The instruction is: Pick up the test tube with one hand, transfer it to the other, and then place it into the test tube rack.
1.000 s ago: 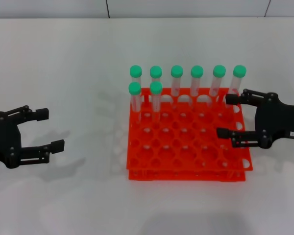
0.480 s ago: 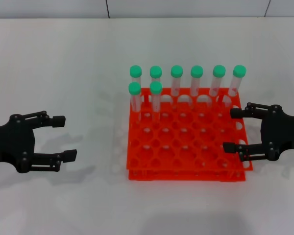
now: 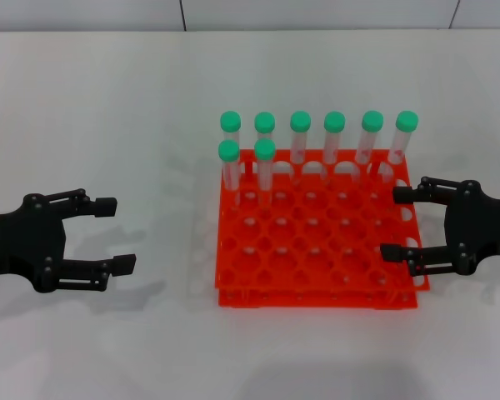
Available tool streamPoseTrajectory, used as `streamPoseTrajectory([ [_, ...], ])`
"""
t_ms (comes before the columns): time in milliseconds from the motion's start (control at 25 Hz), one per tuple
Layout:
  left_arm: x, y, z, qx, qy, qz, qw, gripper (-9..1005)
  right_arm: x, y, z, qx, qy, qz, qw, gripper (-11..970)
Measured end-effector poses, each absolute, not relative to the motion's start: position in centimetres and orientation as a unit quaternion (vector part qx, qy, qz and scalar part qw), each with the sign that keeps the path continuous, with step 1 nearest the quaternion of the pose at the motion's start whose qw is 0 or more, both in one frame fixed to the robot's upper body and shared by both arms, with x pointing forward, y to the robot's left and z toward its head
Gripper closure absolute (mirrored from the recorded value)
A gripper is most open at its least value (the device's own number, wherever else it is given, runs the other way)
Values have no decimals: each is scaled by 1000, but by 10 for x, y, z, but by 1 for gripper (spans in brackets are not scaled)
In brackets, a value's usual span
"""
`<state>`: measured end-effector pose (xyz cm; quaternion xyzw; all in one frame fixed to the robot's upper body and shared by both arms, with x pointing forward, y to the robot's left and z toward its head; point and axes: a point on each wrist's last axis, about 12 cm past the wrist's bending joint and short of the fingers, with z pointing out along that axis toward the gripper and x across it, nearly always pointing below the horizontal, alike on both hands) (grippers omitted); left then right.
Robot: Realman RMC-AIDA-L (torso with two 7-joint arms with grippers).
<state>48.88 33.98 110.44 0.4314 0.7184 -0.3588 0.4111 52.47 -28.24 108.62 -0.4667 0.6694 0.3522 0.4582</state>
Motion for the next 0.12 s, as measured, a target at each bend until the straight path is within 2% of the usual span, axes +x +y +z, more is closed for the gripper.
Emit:
streamPoseTrajectory([
  [120,489,340,1104,430,719,-358,411,101,524,-283,1086,-466,670,352,458,91],
])
